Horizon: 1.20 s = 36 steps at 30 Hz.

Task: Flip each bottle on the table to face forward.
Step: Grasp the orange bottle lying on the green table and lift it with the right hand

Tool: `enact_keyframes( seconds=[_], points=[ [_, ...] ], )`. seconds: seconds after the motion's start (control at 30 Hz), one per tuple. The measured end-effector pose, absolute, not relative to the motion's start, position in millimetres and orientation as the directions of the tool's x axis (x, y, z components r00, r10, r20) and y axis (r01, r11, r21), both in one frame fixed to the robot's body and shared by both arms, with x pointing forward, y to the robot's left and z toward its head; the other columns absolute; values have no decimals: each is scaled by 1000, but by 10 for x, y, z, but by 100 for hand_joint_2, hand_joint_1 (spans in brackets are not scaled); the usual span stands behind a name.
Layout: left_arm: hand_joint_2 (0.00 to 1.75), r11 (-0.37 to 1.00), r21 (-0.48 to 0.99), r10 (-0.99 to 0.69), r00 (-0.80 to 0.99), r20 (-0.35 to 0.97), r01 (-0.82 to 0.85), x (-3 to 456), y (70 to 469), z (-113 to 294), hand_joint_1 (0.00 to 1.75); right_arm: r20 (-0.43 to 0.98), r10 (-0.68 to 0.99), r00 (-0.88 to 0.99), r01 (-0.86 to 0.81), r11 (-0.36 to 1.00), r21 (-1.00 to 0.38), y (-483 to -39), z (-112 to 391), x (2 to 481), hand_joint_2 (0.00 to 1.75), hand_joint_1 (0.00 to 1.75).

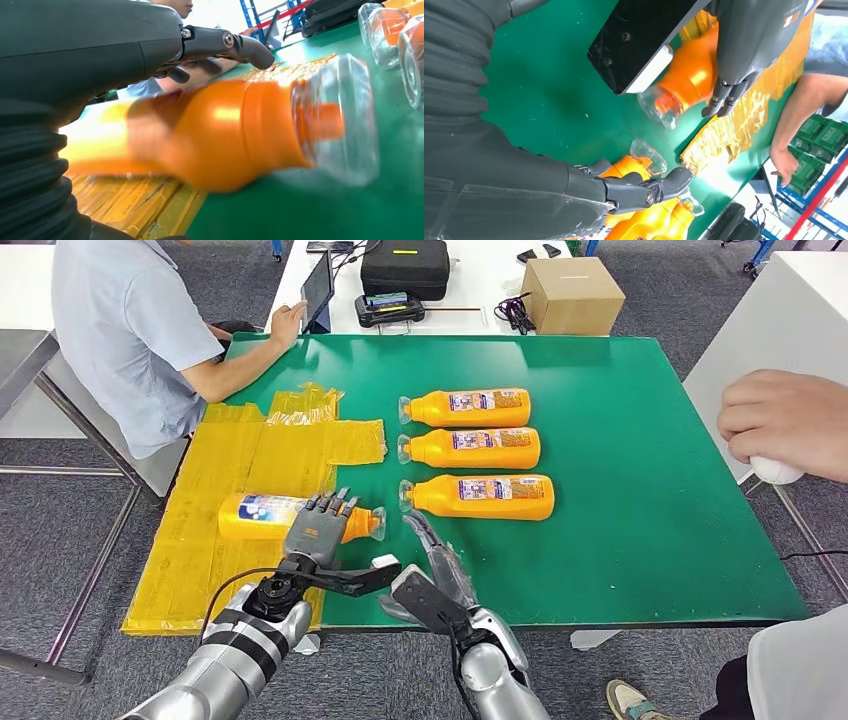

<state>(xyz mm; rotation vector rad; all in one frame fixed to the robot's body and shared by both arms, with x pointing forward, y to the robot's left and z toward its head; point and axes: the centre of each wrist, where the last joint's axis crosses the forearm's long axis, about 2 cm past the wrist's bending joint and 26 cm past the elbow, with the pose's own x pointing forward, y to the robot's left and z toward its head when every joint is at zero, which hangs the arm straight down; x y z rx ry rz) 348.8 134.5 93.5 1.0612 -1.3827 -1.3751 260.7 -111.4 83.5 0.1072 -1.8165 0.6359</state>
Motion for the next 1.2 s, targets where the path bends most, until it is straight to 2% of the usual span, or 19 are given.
enact_keyframes(
  seconds=[0.7,1.2],
  points=[
    [175,29,999,-966,-254,37,36,3509,1361,948,0,911,232,-341,-380,852,-359,-1107,824,2601,175,0],
    [175,260,955,-916,-352,196,-145,3244,1061,1448,0,904,264,-337,-342,860,-379,-1161,821,2574,175,0]
  ],
)
